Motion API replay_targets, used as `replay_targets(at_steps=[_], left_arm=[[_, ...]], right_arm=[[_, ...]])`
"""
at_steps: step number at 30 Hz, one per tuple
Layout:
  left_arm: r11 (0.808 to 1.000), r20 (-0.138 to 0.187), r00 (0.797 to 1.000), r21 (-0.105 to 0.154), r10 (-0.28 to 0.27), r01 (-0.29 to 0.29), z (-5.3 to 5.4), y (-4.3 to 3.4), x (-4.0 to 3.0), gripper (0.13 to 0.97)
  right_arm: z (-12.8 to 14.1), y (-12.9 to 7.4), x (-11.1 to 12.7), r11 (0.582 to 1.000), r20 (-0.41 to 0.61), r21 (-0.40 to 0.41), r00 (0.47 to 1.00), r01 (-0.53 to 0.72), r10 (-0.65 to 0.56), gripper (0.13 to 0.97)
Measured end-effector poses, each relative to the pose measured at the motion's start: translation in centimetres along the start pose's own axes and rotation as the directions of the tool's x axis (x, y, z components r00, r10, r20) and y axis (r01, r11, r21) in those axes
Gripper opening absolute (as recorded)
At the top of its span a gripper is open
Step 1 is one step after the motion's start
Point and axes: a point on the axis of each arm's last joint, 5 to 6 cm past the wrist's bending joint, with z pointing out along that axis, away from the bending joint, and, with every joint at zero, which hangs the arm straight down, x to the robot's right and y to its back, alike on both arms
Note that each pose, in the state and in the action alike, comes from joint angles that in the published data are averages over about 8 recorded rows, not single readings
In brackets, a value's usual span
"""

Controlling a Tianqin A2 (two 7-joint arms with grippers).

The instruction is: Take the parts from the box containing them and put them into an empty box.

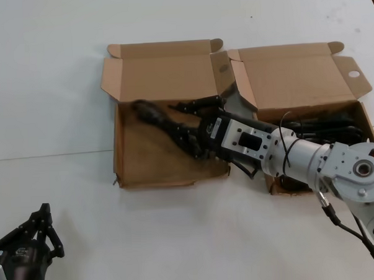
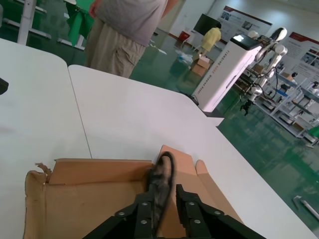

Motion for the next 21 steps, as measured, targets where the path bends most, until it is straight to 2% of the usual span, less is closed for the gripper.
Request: replay_targets(at_steps=[6, 12, 15, 21], left_arm=[[1.0, 0.0, 1.0, 0.0, 0.0, 0.0, 0.0, 0.0, 0.0, 0.156], [1.0, 0.0, 1.0, 0.0, 0.0, 0.0, 0.0, 0.0, 0.0, 0.156], [1.0, 0.0, 1.0, 0.0, 0.0, 0.0, 0.0, 0.0, 0.0, 0.156], [1.0, 0.0, 1.0, 0.0, 0.0, 0.0, 0.0, 0.0, 0.0, 0.156]], right_arm=[[-0.3, -0.2, 0.1, 1.0, -0.011, 0.005, 1.0, 0.021, -0.021, 0.184], [-2.2, -1.1, 0.9, 0.993, -0.059, 0.011, 0.991, 0.119, -0.118, 0.307], [-3.8, -1.7, 1.4, 0.983, -0.092, 0.011, 0.979, 0.184, -0.182, 0.348], [-7.3, -2.8, 1.4, 0.961, -0.156, 0.011, 0.949, 0.278, -0.273, 0.483]])
